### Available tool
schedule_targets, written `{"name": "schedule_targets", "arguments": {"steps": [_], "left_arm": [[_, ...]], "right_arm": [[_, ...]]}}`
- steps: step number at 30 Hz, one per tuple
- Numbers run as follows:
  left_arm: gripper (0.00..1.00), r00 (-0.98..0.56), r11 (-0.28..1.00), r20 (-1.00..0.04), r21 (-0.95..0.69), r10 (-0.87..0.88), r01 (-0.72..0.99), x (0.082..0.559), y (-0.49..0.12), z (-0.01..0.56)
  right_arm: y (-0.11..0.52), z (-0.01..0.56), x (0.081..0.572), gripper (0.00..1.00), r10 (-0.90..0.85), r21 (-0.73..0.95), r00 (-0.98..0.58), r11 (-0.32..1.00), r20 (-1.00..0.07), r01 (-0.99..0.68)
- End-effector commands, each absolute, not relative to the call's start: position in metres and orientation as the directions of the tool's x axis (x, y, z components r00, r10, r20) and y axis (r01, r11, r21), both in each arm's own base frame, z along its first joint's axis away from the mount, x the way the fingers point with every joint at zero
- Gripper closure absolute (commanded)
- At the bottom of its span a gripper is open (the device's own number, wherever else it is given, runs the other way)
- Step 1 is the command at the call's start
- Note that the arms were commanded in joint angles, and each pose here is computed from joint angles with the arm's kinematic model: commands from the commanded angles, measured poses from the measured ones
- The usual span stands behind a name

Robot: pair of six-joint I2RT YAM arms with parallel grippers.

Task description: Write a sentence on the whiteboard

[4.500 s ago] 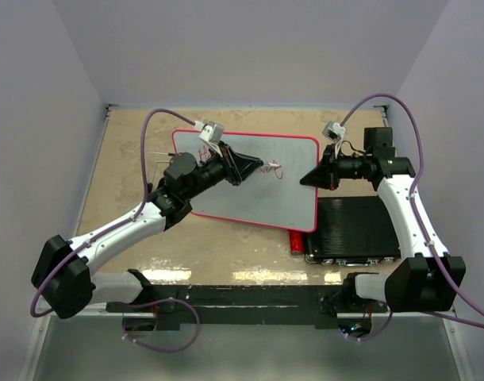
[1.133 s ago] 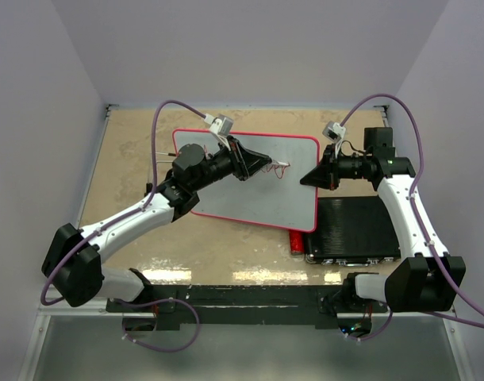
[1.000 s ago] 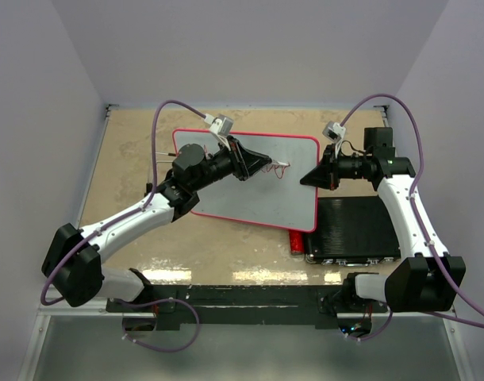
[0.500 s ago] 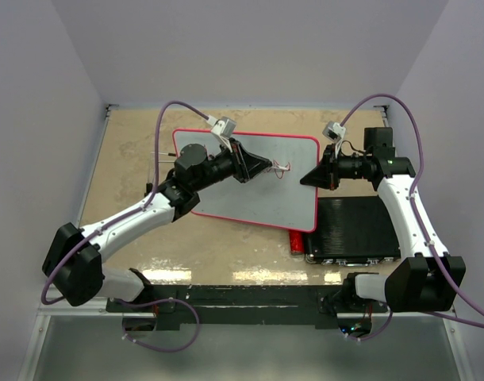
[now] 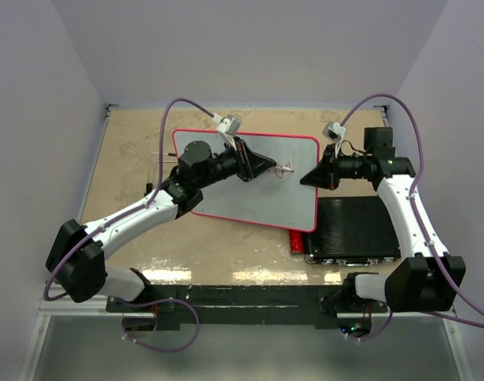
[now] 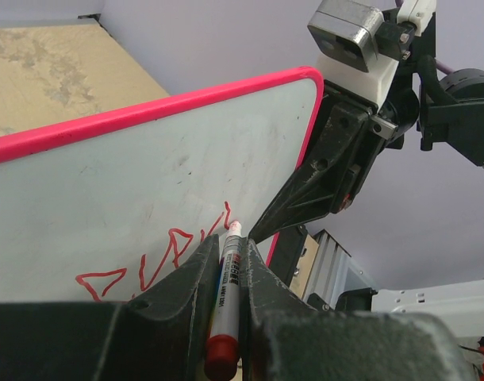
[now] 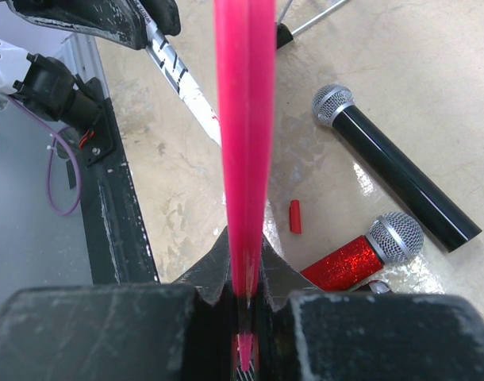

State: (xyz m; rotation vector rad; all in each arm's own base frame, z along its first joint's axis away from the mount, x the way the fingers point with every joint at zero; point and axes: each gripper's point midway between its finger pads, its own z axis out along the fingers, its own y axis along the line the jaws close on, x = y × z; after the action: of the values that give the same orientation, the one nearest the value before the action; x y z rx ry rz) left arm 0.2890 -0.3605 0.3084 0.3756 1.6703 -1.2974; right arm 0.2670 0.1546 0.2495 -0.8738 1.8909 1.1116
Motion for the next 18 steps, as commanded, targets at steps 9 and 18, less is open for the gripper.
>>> {"name": "schedule_targets", "arguments": {"steps": [9,18], "left_arm": [[1.0,-0.412,0.397,-0.834,-0.541,-0.366,0.742,0.307,-0.362,0.346],[1.0,-0.428,0.412,-0.833,-0.548,-0.351,0.728,0.308,-0.362,0.335]], "right_arm": [[0.159,0.273,0.265,1.0,-0.17,0.285,-0.358,0.345,-0.918,-0.894],[0.159,0.272,0.265,1.0,-0.171,0.285,-0.359,0.346,-0.918,-0.894]]}}
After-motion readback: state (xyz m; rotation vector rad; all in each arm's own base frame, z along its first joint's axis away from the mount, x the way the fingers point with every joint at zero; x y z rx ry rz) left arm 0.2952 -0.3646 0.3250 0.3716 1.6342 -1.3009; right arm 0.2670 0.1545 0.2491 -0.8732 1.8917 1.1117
